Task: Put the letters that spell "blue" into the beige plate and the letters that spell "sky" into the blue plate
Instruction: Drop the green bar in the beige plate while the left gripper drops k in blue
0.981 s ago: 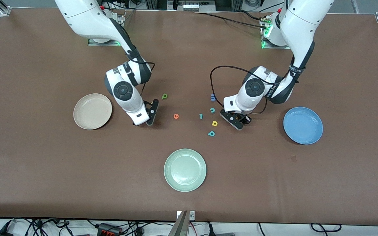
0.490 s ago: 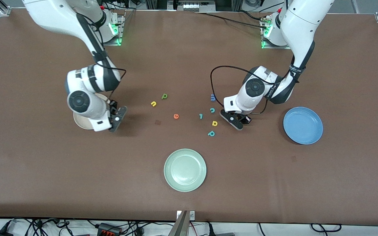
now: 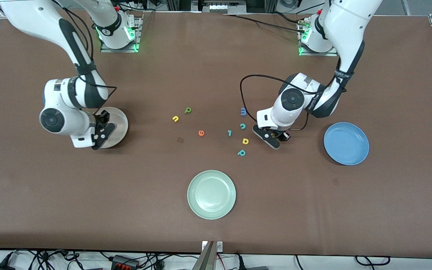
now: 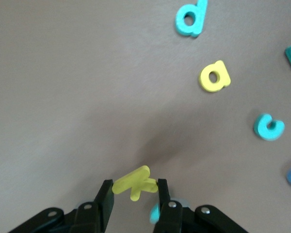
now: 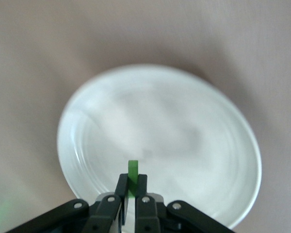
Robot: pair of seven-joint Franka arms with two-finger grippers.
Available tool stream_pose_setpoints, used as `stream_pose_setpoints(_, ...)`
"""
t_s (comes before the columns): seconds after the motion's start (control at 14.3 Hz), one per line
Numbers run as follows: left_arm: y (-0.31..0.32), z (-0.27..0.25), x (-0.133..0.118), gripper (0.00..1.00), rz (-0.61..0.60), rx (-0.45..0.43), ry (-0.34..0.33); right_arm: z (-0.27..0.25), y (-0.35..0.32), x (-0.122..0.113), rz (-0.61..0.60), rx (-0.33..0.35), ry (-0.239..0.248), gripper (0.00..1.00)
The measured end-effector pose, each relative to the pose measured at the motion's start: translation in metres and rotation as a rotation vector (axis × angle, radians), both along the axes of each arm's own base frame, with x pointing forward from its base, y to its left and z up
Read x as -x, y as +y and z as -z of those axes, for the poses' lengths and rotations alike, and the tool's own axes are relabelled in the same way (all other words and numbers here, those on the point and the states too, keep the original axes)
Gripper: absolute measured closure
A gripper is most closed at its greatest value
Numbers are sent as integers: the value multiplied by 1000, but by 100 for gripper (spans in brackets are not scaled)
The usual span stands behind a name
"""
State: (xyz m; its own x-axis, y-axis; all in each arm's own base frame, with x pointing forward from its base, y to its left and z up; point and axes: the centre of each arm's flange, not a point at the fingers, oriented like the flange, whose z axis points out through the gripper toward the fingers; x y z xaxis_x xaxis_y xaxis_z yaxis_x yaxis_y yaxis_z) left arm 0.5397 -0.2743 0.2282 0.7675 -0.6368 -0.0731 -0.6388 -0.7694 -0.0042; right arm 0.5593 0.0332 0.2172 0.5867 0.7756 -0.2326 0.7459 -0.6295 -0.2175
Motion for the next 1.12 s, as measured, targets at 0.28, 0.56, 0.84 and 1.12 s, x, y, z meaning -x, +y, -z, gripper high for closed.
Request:
stream_pose_setpoints(0.28,56,-82,-27,59,-71,-121,116,12,-3,7,6,-4,-30,68)
stream_pose_setpoints(0.56,166,-77,-60,59,-204,-181,153,-14,18,1,86,12,-87,28)
stream_pose_setpoints(0.84,237,-11,-67,59,-305,-144,192,-25,79,7,283,52,-115,0)
stream_pose_setpoints(1.12,252,35,-56,44,-323,-108,184,-27,129,17,545,104,-136,0)
